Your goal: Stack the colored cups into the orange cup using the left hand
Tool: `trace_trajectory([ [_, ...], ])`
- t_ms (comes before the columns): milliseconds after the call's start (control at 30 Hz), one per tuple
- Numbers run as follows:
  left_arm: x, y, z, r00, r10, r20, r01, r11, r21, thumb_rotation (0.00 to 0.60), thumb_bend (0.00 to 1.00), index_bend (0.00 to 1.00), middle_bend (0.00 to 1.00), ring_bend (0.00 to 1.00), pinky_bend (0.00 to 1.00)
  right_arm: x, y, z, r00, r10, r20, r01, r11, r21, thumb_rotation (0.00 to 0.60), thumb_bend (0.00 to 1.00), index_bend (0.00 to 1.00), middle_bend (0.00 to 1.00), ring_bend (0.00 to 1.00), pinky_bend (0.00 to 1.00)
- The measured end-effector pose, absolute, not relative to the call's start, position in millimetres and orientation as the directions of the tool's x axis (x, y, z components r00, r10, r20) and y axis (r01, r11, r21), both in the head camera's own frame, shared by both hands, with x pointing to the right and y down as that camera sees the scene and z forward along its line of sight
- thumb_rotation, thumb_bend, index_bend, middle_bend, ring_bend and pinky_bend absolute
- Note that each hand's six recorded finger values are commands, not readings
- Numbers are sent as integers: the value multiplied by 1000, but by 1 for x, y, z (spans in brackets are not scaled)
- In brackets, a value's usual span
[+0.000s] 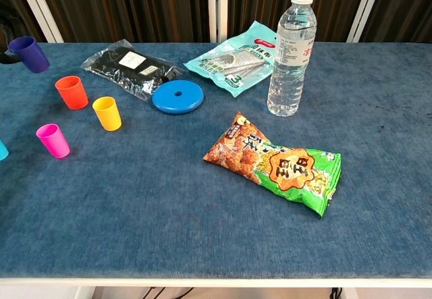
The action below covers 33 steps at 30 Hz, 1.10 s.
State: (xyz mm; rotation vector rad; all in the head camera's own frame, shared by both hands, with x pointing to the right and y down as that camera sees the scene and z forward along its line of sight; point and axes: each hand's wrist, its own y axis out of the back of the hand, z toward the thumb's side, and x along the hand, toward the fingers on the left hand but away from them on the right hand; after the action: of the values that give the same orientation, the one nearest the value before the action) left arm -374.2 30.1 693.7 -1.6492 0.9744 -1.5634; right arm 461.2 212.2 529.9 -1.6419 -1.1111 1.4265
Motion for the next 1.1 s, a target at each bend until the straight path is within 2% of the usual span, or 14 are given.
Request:
trace_trajectory([
  [200, -349, 29, 681, 58, -876, 478, -109, -482, -869, 600, 310, 464, 505, 97, 5, 462, 213, 531, 31, 913, -407, 169, -406, -898, 600, 160, 0, 0, 0, 0],
  [900, -338, 45, 719, 43, -835, 549, -157, -548, -822, 600, 308, 458, 502, 96, 5, 470, 215, 538, 15, 902, -431, 173, -427, -887, 600, 160, 0, 0, 0, 0],
  [1100, -340, 47, 723, 47, -827, 560, -141, -560, -816, 600, 295, 397, 426, 96, 5, 470, 214, 537, 14, 903, -429, 172, -425, -889, 600, 160, 0, 0, 0, 0],
])
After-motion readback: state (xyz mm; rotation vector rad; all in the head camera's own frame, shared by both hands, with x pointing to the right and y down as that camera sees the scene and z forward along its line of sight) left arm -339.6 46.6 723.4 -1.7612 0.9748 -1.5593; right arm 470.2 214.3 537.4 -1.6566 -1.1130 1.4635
